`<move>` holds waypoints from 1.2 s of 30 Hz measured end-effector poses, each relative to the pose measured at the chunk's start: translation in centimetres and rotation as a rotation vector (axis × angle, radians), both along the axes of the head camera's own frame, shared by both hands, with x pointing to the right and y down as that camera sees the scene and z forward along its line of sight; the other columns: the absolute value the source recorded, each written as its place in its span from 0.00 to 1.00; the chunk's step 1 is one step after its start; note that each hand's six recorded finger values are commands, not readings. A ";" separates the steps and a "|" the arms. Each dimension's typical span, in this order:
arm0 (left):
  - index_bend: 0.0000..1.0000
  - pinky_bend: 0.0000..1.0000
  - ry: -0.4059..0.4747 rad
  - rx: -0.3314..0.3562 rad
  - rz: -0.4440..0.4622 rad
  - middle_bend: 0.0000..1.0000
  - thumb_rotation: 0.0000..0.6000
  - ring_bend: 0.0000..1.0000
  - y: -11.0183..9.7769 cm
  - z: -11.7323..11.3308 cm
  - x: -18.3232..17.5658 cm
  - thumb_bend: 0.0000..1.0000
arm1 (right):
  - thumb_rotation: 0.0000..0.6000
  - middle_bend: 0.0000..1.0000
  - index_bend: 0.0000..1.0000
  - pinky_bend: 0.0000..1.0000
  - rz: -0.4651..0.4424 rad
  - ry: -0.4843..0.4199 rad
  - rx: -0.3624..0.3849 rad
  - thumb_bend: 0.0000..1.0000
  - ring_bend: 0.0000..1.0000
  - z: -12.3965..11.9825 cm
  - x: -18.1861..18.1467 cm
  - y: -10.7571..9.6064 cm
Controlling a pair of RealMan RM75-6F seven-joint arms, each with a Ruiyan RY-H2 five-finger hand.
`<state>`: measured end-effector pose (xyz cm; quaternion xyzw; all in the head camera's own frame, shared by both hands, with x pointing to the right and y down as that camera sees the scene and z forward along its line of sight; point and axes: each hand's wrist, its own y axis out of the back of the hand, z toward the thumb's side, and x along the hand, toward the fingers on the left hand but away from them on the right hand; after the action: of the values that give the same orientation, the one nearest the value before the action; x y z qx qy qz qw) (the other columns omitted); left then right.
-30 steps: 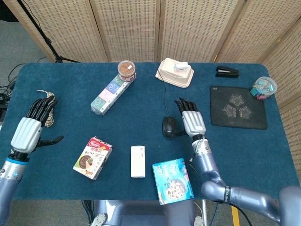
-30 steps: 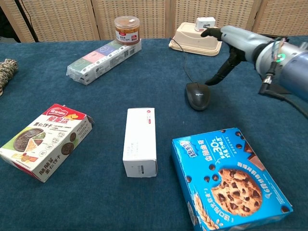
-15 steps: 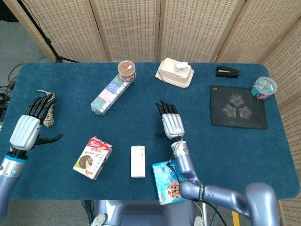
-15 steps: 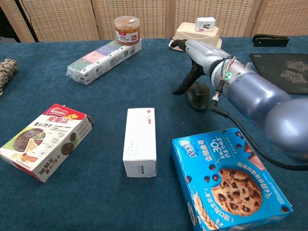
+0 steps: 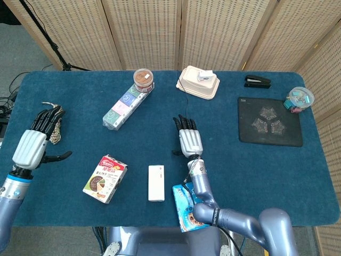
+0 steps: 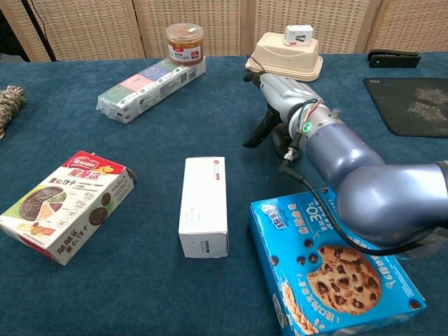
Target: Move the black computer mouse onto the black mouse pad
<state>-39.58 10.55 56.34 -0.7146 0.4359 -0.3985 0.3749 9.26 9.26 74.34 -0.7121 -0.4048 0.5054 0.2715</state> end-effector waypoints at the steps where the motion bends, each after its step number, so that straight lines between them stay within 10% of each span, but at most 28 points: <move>1: 0.00 0.00 0.001 0.000 -0.001 0.00 1.00 0.00 0.0 0.0 0.0 0.03 | 1.00 0.00 0.00 0.00 0.002 0.007 0.000 0.00 0.00 0.2 0.0 0.0; 22: 0.00 0.00 -0.013 -0.010 -0.013 0.00 1.00 0.00 -0.2 0.2 -0.4 0.03 | 1.00 0.00 0.00 0.00 0.103 0.206 0.044 0.00 0.00 0.8 7.7 -1.1; 36: 0.00 0.00 -0.028 -0.022 0.007 0.00 1.00 0.00 0.2 0.7 0.3 0.03 | 1.00 0.13 0.10 0.21 0.194 0.133 -0.116 0.00 0.06 1.1 11.7 -1.1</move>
<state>-39.24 10.80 57.00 -0.7146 0.4238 -0.4119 0.3742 20.93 8.13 75.43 -0.6491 -0.4228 0.5980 0.2059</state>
